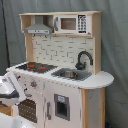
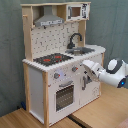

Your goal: Play with the kitchen

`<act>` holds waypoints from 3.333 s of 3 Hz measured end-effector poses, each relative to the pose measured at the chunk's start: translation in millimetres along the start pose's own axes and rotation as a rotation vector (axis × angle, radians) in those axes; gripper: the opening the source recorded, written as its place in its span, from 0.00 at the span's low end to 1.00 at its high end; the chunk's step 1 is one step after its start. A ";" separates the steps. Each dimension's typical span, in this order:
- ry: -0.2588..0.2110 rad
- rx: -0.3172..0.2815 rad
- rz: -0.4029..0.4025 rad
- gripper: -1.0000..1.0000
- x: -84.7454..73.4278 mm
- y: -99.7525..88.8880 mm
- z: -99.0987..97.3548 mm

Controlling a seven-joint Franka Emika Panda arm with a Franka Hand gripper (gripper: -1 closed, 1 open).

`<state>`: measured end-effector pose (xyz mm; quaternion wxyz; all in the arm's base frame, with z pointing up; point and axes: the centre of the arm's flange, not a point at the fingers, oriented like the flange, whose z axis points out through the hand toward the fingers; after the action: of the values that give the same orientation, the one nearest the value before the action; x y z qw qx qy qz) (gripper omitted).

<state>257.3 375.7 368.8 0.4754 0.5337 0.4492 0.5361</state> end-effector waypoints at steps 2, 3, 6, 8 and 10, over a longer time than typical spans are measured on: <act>-0.001 0.026 0.046 1.00 -32.1 -3.7 14.6; 0.017 0.031 0.054 1.00 -38.3 -6.7 19.1; 0.085 0.041 0.011 1.00 -56.6 -21.4 33.1; 0.127 0.032 0.007 1.00 -48.1 -26.2 54.8; 0.142 0.032 0.036 1.00 -53.4 -32.0 77.2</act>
<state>334.3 325.5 331.5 0.4240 0.5100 0.4805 0.5738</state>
